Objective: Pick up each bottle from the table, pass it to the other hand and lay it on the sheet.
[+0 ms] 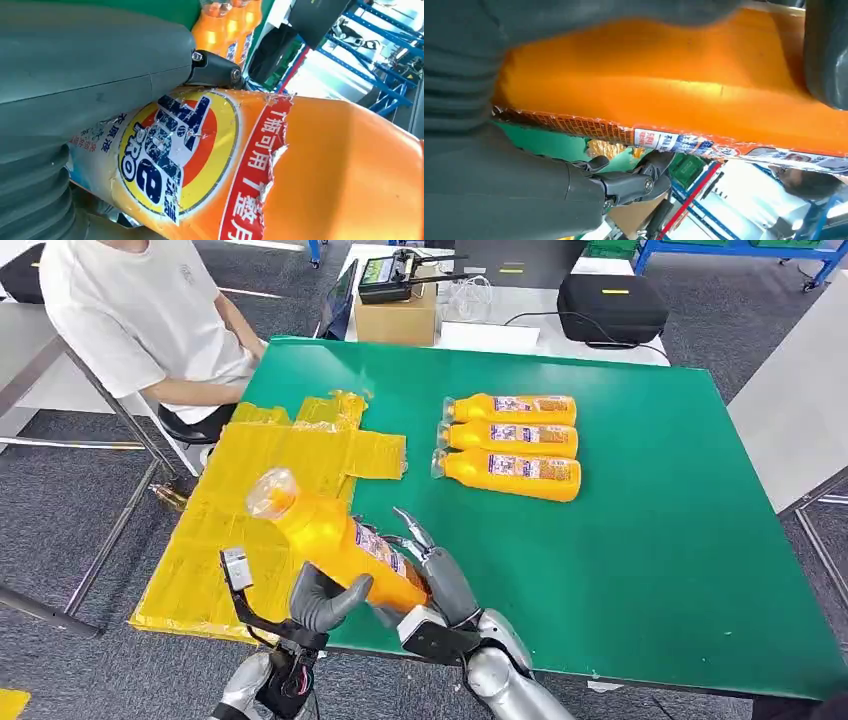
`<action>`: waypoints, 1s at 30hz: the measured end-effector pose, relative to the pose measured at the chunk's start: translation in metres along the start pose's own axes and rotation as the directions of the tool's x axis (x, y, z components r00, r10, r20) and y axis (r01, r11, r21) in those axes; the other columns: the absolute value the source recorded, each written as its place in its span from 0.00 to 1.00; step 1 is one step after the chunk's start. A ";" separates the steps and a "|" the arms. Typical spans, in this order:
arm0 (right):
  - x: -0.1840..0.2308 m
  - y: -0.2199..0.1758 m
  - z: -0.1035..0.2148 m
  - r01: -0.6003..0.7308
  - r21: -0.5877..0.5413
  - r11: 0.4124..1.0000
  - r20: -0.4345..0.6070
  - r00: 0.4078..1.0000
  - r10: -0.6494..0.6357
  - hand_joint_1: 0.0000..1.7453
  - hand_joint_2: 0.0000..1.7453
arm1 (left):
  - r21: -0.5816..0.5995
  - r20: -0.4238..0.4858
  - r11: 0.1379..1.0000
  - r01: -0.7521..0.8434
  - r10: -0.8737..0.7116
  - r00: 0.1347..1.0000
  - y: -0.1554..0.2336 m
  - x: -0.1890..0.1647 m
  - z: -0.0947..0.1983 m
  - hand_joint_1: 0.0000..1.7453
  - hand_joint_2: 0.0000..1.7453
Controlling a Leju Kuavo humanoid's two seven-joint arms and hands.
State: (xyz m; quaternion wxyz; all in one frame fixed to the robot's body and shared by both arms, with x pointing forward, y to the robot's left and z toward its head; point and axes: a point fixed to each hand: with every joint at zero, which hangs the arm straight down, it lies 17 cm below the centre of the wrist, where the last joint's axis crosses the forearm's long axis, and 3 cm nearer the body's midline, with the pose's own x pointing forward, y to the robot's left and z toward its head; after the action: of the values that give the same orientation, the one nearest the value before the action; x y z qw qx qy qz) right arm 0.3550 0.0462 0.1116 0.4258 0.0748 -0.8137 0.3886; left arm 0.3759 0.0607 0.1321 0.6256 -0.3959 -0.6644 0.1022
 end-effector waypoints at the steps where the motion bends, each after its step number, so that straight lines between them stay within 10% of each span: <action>1: 0.000 0.000 0.000 0.000 0.000 1.000 0.000 1.000 0.000 0.00 0.00 | 0.000 0.000 1.000 0.000 0.000 1.000 0.000 0.000 0.000 1.00 1.00; 6: 0.009 -0.011 0.003 -0.061 -0.069 0.996 0.031 0.998 0.063 0.00 0.00 | 0.142 0.052 0.953 0.266 -0.275 0.960 0.026 0.010 -0.003 1.00 1.00; 11: 0.023 -0.025 0.021 -0.118 -0.147 0.982 0.052 0.991 0.127 0.00 0.00 | 0.246 0.049 0.606 0.756 -0.787 0.615 0.048 0.034 -0.003 1.00 1.00; 18: 0.030 -0.042 0.047 -0.123 -0.223 0.967 0.027 0.991 0.132 0.00 0.00 | 0.220 -0.017 0.230 0.948 -0.971 0.239 0.066 0.042 -0.006 1.00 1.00; 25: 0.035 -0.051 0.060 -0.105 -0.270 0.957 0.017 0.993 0.114 0.00 0.00 | 0.203 -0.059 0.171 0.964 -0.981 0.187 0.083 0.049 -0.009 1.00 1.00; 30: 0.037 -0.053 0.063 -0.071 -0.280 0.957 0.025 0.996 0.081 0.00 0.00 | 0.086 -0.134 -0.069 0.994 -0.989 -0.057 0.112 0.045 -0.019 1.00 1.00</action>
State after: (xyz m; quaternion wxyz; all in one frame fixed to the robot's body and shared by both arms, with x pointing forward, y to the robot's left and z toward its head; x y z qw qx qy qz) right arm 0.3156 -0.0258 0.1483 0.4020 -0.0103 -0.8701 0.2850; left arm 0.4423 0.1575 0.0990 0.5418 0.2604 -0.7239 -0.3384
